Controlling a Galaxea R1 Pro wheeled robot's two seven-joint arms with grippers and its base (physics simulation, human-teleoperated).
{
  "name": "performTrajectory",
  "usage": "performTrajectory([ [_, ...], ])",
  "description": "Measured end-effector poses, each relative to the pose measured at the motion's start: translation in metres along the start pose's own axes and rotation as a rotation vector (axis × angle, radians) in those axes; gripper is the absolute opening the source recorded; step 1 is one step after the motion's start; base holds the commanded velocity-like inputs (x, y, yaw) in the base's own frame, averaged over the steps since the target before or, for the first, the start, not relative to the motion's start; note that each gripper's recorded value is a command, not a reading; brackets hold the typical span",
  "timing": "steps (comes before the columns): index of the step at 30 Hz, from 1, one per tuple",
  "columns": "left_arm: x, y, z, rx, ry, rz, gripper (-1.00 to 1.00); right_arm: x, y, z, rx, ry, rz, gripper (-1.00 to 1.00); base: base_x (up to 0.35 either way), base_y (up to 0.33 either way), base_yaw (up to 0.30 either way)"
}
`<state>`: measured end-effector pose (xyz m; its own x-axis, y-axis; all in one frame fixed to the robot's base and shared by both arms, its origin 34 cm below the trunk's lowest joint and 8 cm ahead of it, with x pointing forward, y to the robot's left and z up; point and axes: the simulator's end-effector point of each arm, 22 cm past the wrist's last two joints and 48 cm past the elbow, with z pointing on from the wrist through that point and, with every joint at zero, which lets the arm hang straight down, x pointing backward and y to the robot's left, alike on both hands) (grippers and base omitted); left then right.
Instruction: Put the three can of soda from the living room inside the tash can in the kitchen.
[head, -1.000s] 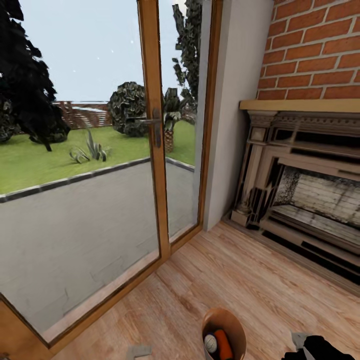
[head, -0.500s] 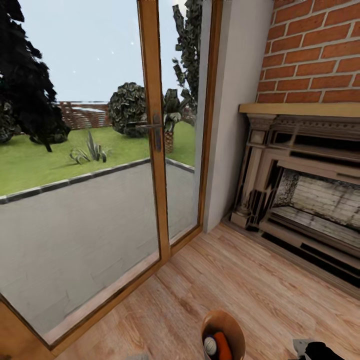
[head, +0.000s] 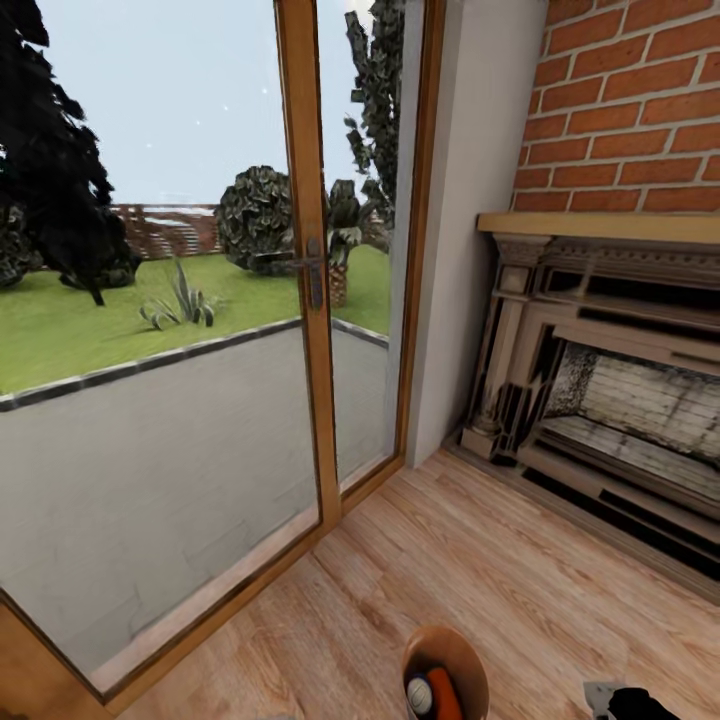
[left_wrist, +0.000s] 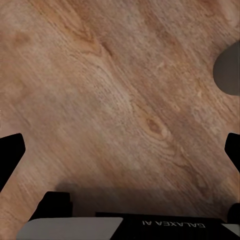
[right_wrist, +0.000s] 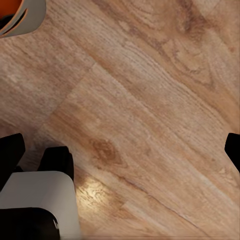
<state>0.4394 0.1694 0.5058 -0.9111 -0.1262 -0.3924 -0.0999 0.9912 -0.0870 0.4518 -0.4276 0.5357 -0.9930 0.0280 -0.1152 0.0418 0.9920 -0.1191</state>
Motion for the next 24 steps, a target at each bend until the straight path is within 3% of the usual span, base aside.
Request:
performTrajectory([
  [12, -0.004, -0.001, -0.018, 0.000, 0.005, 0.000, 1.00, 0.003, 0.001, -0.017, -0.004, 0.008, -0.004, 1.00, 0.000, 0.000, 0.000],
  [21, -0.009, -0.003, -0.030, 0.000, 0.005, 0.000, 1.00, 0.026, 0.001, -0.025, -0.005, 0.049, -0.006, 1.00, 0.000, 0.000, 0.000],
  [24, -0.010, -0.003, -0.035, 0.000, 0.006, 0.001, 1.00, 0.023, 0.001, -0.029, -0.007, 0.026, -0.008, 1.00, 0.000, 0.000, 0.000],
])
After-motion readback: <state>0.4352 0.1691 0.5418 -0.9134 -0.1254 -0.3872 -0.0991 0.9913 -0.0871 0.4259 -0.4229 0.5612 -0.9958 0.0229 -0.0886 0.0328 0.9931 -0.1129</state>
